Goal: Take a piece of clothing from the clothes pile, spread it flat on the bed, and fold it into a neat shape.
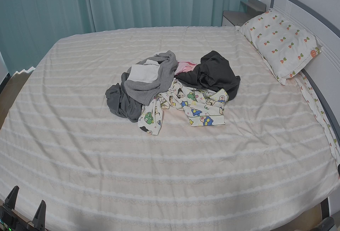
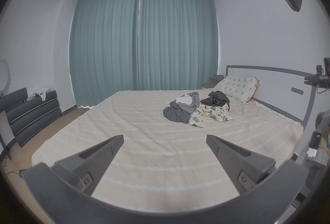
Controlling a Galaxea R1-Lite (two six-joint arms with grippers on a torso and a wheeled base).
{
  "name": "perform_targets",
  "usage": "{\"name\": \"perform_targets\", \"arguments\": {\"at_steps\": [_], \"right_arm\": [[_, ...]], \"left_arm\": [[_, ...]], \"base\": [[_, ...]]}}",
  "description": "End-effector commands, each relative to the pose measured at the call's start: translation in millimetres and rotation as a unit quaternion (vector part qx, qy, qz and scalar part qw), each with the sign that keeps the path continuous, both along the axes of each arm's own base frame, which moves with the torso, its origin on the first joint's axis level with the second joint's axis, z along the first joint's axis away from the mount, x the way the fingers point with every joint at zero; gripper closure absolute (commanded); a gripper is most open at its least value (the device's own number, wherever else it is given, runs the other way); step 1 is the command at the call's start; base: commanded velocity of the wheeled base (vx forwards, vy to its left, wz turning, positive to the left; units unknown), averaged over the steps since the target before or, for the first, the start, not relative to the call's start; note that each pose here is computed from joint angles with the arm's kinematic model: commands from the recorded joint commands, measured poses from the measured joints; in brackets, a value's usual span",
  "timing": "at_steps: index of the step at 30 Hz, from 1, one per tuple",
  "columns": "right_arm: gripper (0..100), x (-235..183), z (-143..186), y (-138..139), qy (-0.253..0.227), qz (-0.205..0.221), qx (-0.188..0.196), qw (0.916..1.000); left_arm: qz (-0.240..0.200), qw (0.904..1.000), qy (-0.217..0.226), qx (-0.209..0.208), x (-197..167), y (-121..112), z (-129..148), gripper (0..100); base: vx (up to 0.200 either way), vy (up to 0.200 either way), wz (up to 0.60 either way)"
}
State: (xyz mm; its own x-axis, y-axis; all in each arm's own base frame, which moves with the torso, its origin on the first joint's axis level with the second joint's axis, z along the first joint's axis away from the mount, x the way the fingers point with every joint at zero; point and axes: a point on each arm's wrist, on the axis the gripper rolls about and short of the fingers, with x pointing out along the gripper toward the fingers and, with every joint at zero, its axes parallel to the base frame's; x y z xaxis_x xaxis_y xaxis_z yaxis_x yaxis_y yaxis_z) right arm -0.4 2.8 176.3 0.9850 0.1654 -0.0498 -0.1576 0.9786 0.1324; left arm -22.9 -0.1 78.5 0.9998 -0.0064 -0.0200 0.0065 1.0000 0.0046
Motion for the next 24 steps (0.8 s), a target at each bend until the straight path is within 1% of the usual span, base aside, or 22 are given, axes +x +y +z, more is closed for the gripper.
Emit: {"name": "perform_targets", "arguments": {"at_steps": [1, 4, 6, 8, 9, 10, 11, 12, 17, 22, 24], "right_arm": [[0, 236.9, -34.2, 39.6, 0.257, 0.096, 0.045, 0.9606], [0, 255.7, -37.0, 45.4, 0.259, 0.088, 0.054, 0.9603], [0, 255.7, -37.0, 45.4, 0.259, 0.088, 0.054, 0.9603], [0, 296.0, -45.7, 64.9, 0.27, 0.064, 0.086, 0.957], [0, 309.1, -48.0, 70.6, 0.27, 0.053, 0.097, 0.9566], [0, 320.8, -51.1, 76.4, 0.271, 0.044, 0.106, 0.9559], [0, 323.8, -51.7, 78.1, 0.27, 0.042, 0.107, 0.9559], [0, 339.5, -58.7, 86.9, 0.272, 0.035, 0.113, 0.9549], [0, 384.8, -82.0, 99.4, 0.27, 0.015, 0.109, 0.9566], [0, 414.2, -104.6, 110.5, 0.269, 0.004, 0.104, 0.9575], [0, 426.8, -115.1, 117.1, 0.264, 0.0, 0.102, 0.9592]], "left_arm": [[0.0, 1.0, -0.002, 0.0, -0.3, 0.0, -3.5, 0], [0.0, 1.0, -0.002, 0.0, -0.3, 0.0, -3.4, 0], [0.0, 1.0, -0.002, 0.0, -0.3, 0.0, -3.4, 0], [0.0, 1.0, -0.002, 0.0, -0.3, 0.0, -3.5, 0], [0.0, 1.0, -0.002, 0.0, -0.3, 0.0, -3.5, 0], [0.0, 1.0, -0.002, 0.0, -0.3, 0.0, -3.5, 0], [0.0, 1.0, -0.002, 0.0, -0.3, 0.0, -3.5, 0], [0.0, 1.0, -0.002, 0.0, -0.3, 0.0, -3.5, 0], [0.0, 1.0, -0.002, 0.0, -0.3, 0.0, -3.4, 0], [0.0, 1.0, -0.002, 0.0, -0.3, 0.0, -3.5, 0], [0.0, 1.0, -0.002, 0.0, -0.3, 0.0, -3.5, 0]], "base": [[0.0, 0.0, 0.0], [0.0, 0.0, 0.0], [0.0, 0.0, 0.0], [0.0, 0.0, 0.0], [0.0, 0.0, 0.0], [0.0, 0.0, 0.0], [0.0, 0.0, 0.0], [0.0, 0.0, 0.0], [0.0, 0.0, 0.0], [0.0, 0.0, 0.0], [0.0, 0.0, 0.0]]}}
